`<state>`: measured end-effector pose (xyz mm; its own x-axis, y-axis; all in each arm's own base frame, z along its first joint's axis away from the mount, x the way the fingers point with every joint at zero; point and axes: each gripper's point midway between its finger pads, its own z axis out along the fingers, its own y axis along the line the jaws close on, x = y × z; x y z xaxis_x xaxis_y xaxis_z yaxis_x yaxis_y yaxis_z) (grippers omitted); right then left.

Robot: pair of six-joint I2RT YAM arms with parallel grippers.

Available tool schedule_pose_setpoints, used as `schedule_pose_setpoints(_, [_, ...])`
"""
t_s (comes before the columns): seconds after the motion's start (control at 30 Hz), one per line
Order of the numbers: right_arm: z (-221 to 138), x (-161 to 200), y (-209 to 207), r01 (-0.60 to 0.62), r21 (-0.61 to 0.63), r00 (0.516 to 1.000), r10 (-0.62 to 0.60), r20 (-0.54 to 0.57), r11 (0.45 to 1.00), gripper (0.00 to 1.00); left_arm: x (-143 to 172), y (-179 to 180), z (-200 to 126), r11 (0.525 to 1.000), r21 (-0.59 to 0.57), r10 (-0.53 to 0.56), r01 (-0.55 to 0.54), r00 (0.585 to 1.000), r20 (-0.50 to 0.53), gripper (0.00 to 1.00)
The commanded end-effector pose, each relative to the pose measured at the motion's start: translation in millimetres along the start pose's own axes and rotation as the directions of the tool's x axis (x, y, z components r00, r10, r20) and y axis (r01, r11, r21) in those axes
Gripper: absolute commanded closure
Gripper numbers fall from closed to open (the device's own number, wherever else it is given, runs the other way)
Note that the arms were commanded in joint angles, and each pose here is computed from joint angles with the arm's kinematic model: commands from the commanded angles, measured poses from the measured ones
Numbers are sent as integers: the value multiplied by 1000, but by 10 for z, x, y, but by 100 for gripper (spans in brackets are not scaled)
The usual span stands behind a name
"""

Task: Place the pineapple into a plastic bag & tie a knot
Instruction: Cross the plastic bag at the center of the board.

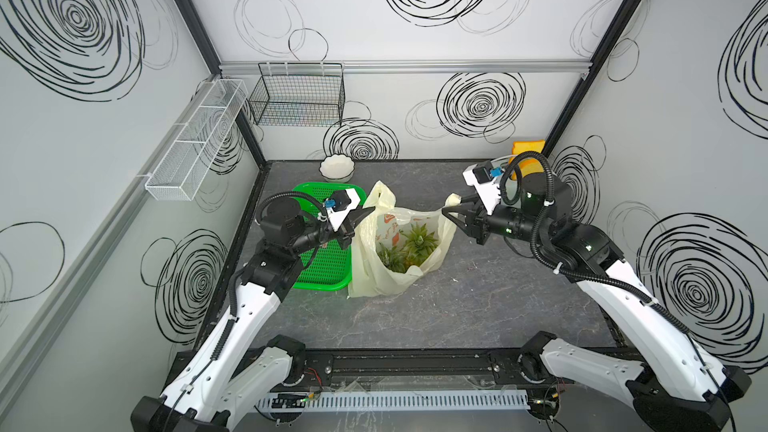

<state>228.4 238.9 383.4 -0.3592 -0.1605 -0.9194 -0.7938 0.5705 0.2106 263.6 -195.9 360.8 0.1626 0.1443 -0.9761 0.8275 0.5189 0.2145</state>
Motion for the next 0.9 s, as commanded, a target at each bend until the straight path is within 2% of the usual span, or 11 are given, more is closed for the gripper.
schedule_pose_setpoints(0.0, [-237,176,-88,98,89,990,-88,-109,991,43,-255,3,-19,999,-34,17,-13,993,116,100])
schedule_pose_setpoints(0.03, [-303,244,-100,123,103,984,-108,-142,987,31,-217,-7,-18,999,-36,8,-4,993,114,100])
schedule_pose_setpoints(0.07, [-377,296,-111,152,117,977,-131,-168,981,24,-183,-14,-21,999,-36,4,0,994,109,100])
schedule_pose_setpoints(0.2, [-646,459,-187,242,183,948,-192,-253,953,13,-85,11,-20,999,-54,5,-1,997,77,100])
schedule_pose_setpoints(0.37, [-665,860,-346,238,226,908,-133,-398,945,4,-78,133,-28,992,-123,33,-25,998,61,100])
schedule_pose_setpoints(0.43, [-537,835,-326,215,200,919,-129,-373,956,1,-98,129,-44,991,-128,44,-35,997,69,100])
schedule_pose_setpoints(0.53, [-360,523,-282,233,168,950,-187,-251,958,1,-54,121,-49,991,-127,42,-36,998,50,100])
schedule_pose_setpoints(0.77, [-143,48,-349,332,121,941,-319,-117,936,1,-40,116,-73,991,-134,18,-10,998,55,100])
schedule_pose_setpoints(0.87, [-83,20,-233,367,45,929,-363,-70,929,1,-8,113,-69,991,-134,23,-17,999,42,100])
